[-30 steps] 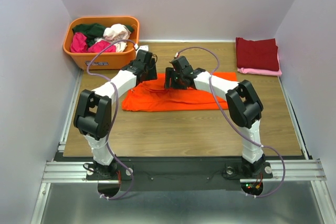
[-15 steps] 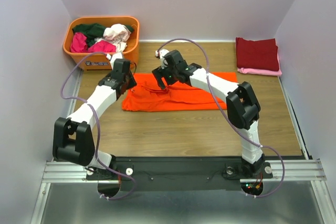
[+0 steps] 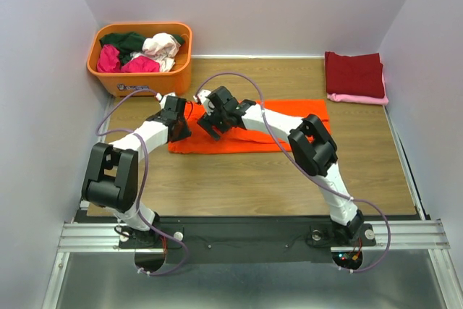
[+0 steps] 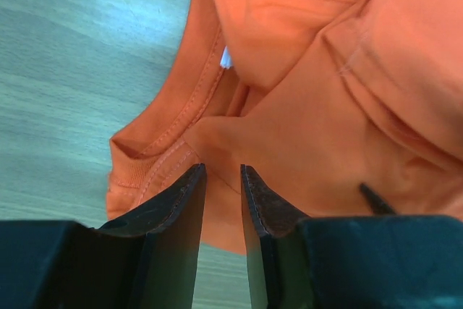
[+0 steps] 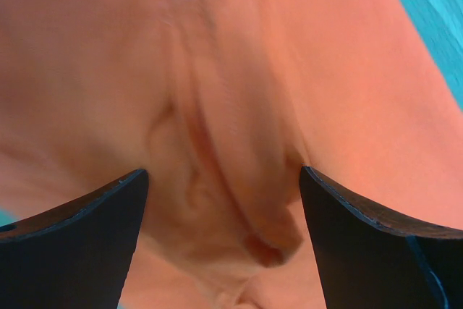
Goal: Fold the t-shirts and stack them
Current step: Fold the tshirt
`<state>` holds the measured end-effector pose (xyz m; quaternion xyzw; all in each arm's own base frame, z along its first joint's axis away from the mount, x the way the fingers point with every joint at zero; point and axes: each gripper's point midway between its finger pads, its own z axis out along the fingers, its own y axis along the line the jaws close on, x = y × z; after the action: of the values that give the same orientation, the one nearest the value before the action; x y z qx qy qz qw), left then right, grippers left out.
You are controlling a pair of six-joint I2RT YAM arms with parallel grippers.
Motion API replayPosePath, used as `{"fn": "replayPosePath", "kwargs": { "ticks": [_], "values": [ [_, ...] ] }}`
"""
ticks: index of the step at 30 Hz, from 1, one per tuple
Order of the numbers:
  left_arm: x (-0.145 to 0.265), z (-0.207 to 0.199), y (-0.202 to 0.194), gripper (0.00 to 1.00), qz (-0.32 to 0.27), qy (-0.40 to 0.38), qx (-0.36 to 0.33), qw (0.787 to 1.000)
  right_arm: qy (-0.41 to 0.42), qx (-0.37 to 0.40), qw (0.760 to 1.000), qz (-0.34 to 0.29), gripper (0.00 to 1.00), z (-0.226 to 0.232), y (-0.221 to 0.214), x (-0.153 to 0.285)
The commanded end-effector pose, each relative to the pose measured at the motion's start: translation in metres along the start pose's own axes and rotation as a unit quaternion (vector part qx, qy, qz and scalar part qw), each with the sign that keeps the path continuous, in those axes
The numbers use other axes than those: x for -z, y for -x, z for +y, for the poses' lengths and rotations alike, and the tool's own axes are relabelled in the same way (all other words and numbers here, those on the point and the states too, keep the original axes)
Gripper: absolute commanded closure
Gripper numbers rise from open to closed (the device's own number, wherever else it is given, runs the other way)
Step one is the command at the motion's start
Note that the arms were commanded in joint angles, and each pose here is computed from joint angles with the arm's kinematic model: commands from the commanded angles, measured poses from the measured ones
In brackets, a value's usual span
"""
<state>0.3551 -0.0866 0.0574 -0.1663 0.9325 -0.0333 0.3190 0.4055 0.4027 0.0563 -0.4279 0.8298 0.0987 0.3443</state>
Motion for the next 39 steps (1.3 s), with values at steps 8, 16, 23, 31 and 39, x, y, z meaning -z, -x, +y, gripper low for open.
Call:
{"fn": "replayPosePath", "kwargs": {
  "ticks": [8, 16, 23, 31, 39],
  "values": [
    [-0.015, 0.02, -0.028, 0.66, 0.033, 0.021, 0.011, 0.999, -0.09, -0.008, 0.996, -0.021, 0.1, -0.059, 0.024, 0.005],
    [-0.021, 0.028, -0.04, 0.66, 0.047, 0.036, 0.01, 0.998, -0.104, -0.028, 0.994, -0.018, 0.11, -0.086, 0.018, 0.008],
    [-0.015, 0.031, -0.037, 0.66, 0.042, 0.039, 0.007, 0.998, -0.129, -0.092, 0.987, -0.012, 0.11, -0.128, 0.0, 0.012],
    [-0.01, 0.033, -0.034, 0.65, 0.035, 0.039, 0.008, 0.999, -0.177, -0.203, 0.961, -0.054, 0.13, -0.198, 0.006, 0.062],
    [0.028, 0.023, 0.006, 0.43, -0.028, 0.014, 0.004, 1.0, -0.188, -0.231, 0.955, -0.012, 0.15, -0.188, -0.056, 0.148]
  ]
}}
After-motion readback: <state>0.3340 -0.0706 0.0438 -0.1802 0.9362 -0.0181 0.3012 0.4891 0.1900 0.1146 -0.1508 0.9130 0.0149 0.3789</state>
